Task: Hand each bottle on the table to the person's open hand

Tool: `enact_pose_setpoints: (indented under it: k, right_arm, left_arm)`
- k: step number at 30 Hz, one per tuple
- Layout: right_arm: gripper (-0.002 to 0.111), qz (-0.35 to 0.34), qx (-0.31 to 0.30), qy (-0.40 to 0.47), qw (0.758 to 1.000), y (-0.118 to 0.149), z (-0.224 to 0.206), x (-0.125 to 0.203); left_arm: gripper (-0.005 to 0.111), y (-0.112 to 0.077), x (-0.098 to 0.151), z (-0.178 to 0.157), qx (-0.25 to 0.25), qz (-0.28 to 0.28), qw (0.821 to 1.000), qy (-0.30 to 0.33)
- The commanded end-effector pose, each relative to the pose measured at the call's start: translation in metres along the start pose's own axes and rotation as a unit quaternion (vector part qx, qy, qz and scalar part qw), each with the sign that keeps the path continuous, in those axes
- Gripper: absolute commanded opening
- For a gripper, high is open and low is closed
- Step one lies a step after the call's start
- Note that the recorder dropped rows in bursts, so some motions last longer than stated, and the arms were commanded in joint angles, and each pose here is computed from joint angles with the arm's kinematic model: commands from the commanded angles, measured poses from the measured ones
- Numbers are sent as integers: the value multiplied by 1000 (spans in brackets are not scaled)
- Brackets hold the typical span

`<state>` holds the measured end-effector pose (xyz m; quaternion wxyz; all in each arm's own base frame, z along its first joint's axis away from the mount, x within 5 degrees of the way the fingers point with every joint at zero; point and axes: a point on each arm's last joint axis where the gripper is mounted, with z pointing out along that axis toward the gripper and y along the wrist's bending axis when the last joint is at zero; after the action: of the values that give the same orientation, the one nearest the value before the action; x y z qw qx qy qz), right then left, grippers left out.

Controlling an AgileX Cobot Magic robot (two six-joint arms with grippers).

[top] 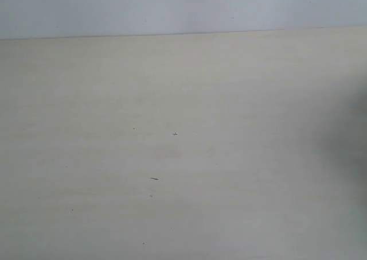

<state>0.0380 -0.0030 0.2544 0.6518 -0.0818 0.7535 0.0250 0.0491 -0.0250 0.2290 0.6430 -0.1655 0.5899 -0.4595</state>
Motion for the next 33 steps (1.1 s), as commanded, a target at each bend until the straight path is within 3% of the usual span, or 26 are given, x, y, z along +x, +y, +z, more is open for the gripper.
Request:
enact_pose_setpoints:
  k: [1, 2, 3, 4, 6, 7, 9, 18, 26, 30, 33]
  right_arm:
    - [3, -1, 1, -3, 1000, 0, 0, 0]
    - [3, -1, 1, -3, 1000, 0, 0, 0]
    - [3, -1, 1, -3, 1000, 0, 0, 0]
    - [3, -1, 1, -3, 1000, 0, 0, 0]
    - [3, -1, 1, -3, 1000, 0, 0, 0]
    - [3, -1, 1, -3, 1000, 0, 0, 0]
    - [3, -1, 1, -3, 1000, 0, 0, 0]
    - [3, -1, 1, -3, 1000, 0, 0, 0]
    - [3, -1, 1, -3, 1000, 0, 0, 0]
    - [3, -1, 1, -3, 1000, 0, 0, 0]
    - [3, -1, 1, -3, 1000, 0, 0, 0]
  left_arm:
    - [0, -4, -4, -1, 24, 71, 997, -25]
    - [0, -7, -4, -1, 37, 129, 990, -33]
    - [0, -8, -6, -1, 36, 221, 973, -48]
    - [0, -6, -8, -1, 22, 248, 967, -56]
    - [0, 6, -12, -2, -52, 298, 951, -59]
    - [0, 17, -10, -3, -106, 337, 935, -24]
    - [0, 25, -6, -4, -145, 375, 915, 16]
    - [0, 36, -6, -8, -224, 412, 882, 34]
    - [0, 39, -4, -10, -236, 391, 889, 47]
    - [0, 46, 0, -13, -264, 391, 877, 88]
    - [0, 46, -1, -13, -268, 410, 868, 86]
